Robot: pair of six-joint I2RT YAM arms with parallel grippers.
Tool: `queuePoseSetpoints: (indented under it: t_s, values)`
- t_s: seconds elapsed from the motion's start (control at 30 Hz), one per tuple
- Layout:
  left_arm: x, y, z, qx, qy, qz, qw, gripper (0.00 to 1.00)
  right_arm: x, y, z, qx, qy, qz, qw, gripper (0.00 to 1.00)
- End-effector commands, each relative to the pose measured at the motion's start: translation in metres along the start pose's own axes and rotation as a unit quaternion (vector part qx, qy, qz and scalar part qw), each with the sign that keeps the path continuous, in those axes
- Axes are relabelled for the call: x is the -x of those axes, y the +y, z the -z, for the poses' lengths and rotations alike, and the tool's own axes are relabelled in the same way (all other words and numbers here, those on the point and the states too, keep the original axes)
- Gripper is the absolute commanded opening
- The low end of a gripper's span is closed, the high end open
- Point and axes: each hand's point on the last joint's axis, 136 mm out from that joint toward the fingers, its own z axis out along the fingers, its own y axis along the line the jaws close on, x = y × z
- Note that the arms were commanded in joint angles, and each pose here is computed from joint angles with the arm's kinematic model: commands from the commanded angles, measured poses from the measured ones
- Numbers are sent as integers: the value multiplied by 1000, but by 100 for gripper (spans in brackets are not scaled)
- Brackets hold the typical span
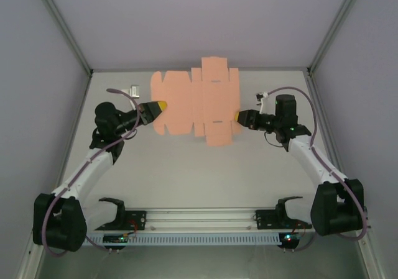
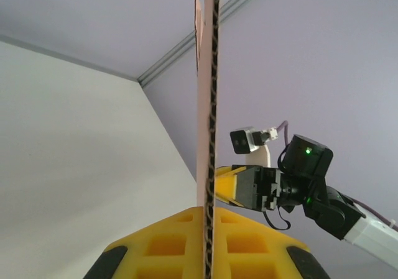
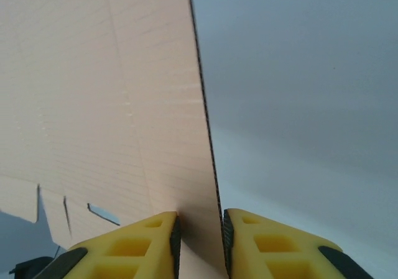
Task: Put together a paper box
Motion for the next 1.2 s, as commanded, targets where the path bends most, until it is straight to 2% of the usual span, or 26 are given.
queuePoseSetpoints:
  t_s: [0.0, 0.3, 0.4, 0.47, 0.57, 0.7, 0.77, 0.87, 0.9, 1.03, 1.17]
  values:
    - [0, -4, 1, -3, -3, -8, 1000, 0, 0, 30, 6, 71, 0, 25, 997, 27]
    - [0, -7, 1, -12, -2, -12, 1000, 0, -3, 51, 15, 116, 2, 57, 992, 32]
    - [-1, -7, 2, -10, -2, -13, 1000, 0, -3, 55, 17, 123, 3, 66, 990, 29]
    - [-1, -6, 2, -7, -3, -12, 1000, 0, -2, 53, 18, 117, 2, 63, 991, 23]
    - [-2, -7, 2, -11, -2, -14, 1000, 0, -2, 55, 18, 123, 2, 78, 989, 23]
    - [-3, -6, 3, -6, 0, -17, 1000, 0, 5, 53, 18, 106, -11, 85, 991, 17]
    - [-4, -3, 4, 2, 0, -19, 1000, 0, 4, 53, 20, 100, -5, 79, 992, 19]
    - [-5, -3, 7, 7, -3, -23, 1000, 0, 3, 48, 22, 82, -6, 77, 994, 31]
    - [-6, -3, 7, 8, -3, -24, 1000, 0, 4, 48, 23, 79, -10, 78, 994, 31]
    - [-6, -2, 9, 14, -4, -26, 1000, 0, 9, 51, 24, 82, -17, 76, 994, 30]
    - [-7, -1, 9, 16, -5, -27, 1000, 0, 15, 52, 22, 86, -21, 81, 993, 23]
